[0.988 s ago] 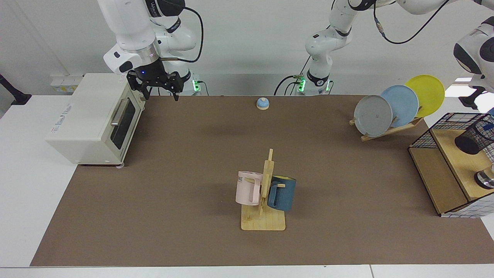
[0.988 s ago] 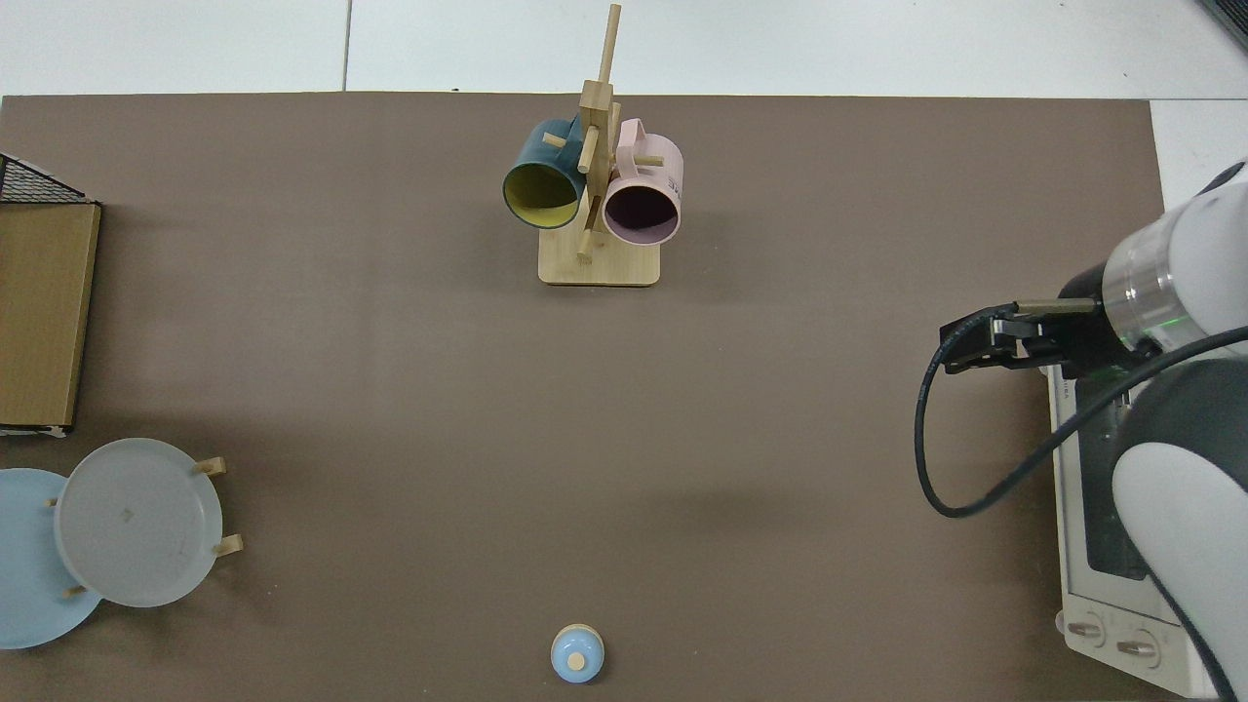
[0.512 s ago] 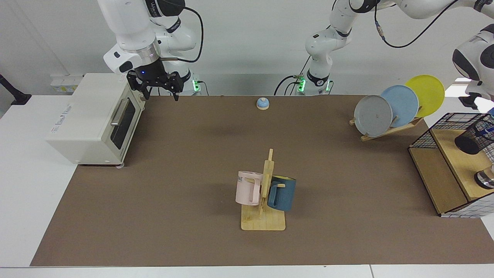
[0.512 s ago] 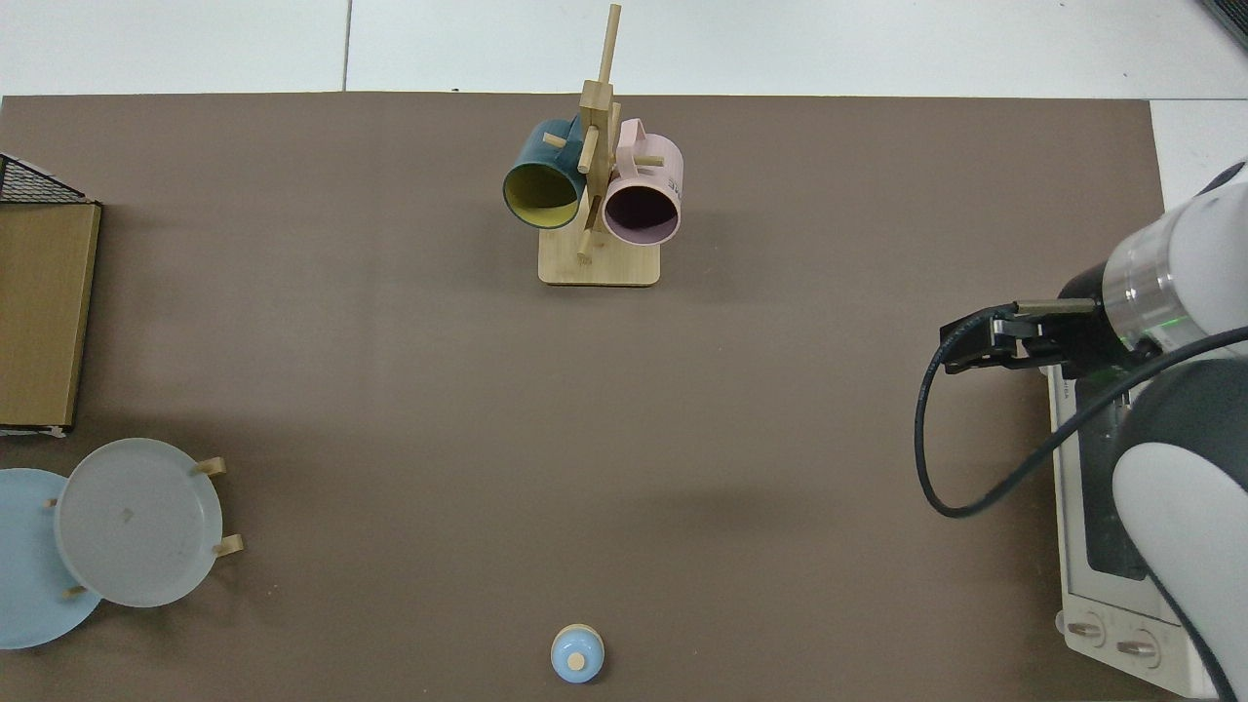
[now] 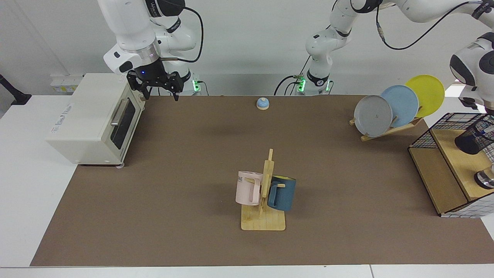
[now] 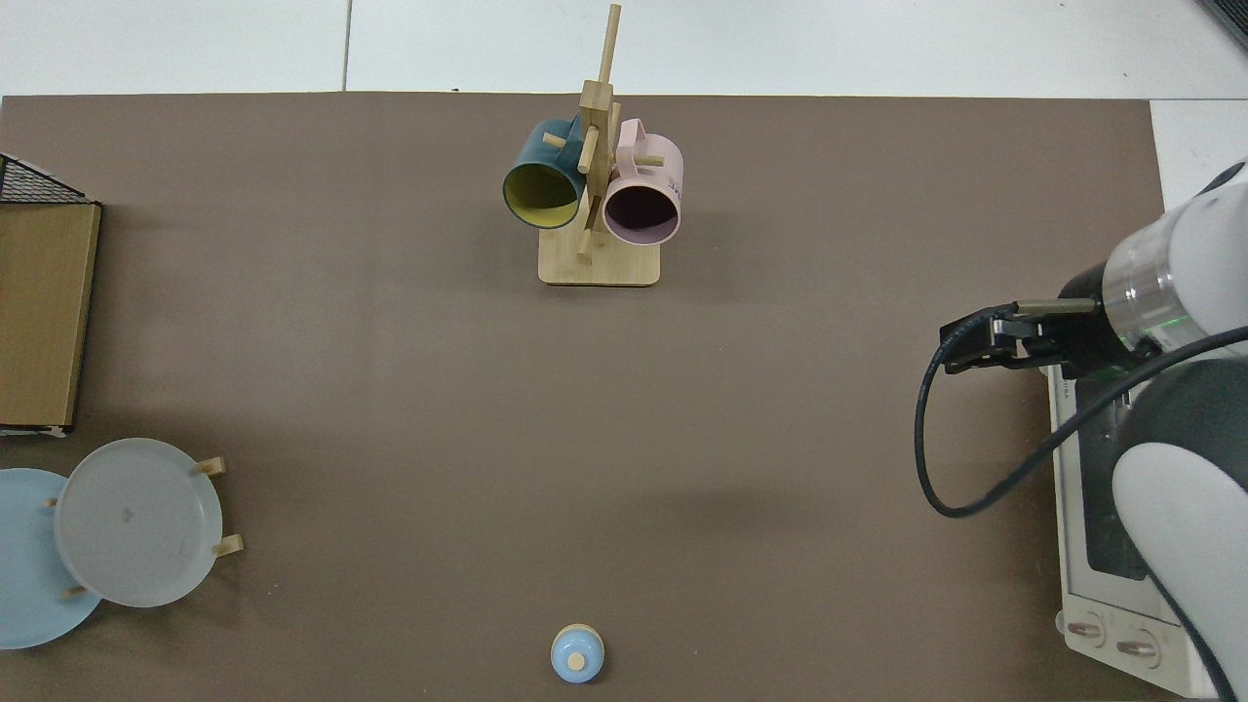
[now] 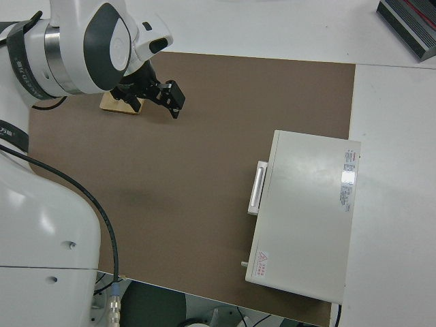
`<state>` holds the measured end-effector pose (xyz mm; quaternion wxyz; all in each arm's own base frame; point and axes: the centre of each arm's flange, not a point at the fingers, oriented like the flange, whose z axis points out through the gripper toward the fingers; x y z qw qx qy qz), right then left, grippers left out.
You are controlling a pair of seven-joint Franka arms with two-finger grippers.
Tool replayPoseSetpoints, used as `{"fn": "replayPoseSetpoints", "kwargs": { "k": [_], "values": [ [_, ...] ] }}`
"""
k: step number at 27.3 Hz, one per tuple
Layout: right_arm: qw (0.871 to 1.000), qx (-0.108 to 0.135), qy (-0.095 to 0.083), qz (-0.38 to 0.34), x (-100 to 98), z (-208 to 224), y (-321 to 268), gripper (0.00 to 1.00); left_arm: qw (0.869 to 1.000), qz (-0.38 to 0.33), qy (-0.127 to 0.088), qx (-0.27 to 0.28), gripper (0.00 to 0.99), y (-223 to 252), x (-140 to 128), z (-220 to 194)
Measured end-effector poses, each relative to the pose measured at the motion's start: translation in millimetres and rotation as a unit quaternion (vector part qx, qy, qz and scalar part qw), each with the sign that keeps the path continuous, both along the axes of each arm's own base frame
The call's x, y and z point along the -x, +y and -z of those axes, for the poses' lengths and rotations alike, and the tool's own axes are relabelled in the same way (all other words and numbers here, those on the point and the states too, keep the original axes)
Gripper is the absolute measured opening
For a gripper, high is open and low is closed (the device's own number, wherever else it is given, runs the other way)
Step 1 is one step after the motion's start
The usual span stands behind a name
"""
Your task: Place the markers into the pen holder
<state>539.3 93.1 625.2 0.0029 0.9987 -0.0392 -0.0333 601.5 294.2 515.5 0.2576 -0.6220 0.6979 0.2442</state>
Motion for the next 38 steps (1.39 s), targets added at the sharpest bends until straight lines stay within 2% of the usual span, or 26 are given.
{"fn": "replayPoseSetpoints", "kwargs": {
  "k": [6, 7, 10, 11, 13, 14, 15, 18, 21, 24, 25, 27, 33, 38],
  "values": [
    [1.000, 0.000, 0.000, 0.000, 0.0, 0.0, 0.0, 1.00, 1.000, -0.001, -0.002, 0.005, 0.181, -0.2, 0.0, 0.4],
    [1.000, 0.000, 0.000, 0.000, 0.0, 0.0, 0.0, 1.00, 1.000, -0.001, -0.002, 0.005, 0.260, -0.3, -0.1, 0.4],
    [1.000, 0.000, 0.000, 0.000, 0.0, 0.0, 0.0, 1.00, 1.000, -0.001, -0.003, 0.005, 0.388, -0.8, -0.3, 0.4],
    [1.000, 0.000, 0.000, 0.000, 0.0, 0.0, 0.0, 1.00, 1.000, -0.001, -0.003, 0.005, 0.489, -0.9, -0.4, 0.4],
    [1.000, 0.000, 0.000, 0.000, 0.0, 0.0, 0.0, 1.00, 1.000, 0.000, -0.004, 0.005, 0.568, -1.7, -0.9, 0.2],
    [1.000, 0.000, 0.000, 0.000, 0.0, 0.0, 0.0, 1.00, 1.000, 0.002, -0.004, 0.005, 0.670, -2.6, -1.5, 0.0],
    [1.000, 0.000, 0.000, 0.000, 0.0, 0.0, 0.0, 1.00, 1.000, 0.003, -0.005, 0.005, 0.705, -3.8, -2.2, -0.3],
    [1.000, 0.000, 0.000, 0.000, 0.0, 0.0, 0.0, 1.00, 1.000, 0.008, -0.009, 0.005, 0.709, -8.3, -5.0, -3.6],
    [1.000, 0.000, 0.000, 0.000, 0.0, 0.0, 0.0, 1.00, 1.000, 0.015, -0.017, 0.001, 0.819, -16.4, -9.7, -13.7],
    [1.000, 0.000, 0.000, 0.000, 0.0, 0.0, 0.0, 1.00, 0.999, 0.022, -0.031, -0.005, 0.828, -26.3, -14.5, -30.6],
    [1.000, 0.000, 0.000, 0.000, 0.0, 0.0, 0.0, 1.00, 0.999, 0.024, -0.037, -0.007, 0.903, -29.4, -15.4, -37.5],
    [1.000, 0.000, 0.000, 0.000, 0.0, 0.0, 0.0, 1.00, 0.998, 0.028, -0.048, -0.011, 0.969, -36.4, -16.4, -52.0],
    [1.000, 0.000, 0.000, 0.000, 0.0, 0.0, 0.0, 1.00, 0.996, 0.012, -0.079, 0.027, 0.991, -63.8, -10.0, -87.3],
    [1.000, 0.000, 0.000, 0.000, 0.0, 0.0, 0.0, 1.00, 0.990, -0.040, -0.115, 0.078, 0.991, -90.8, 10.5, -123.7]
  ]
}}
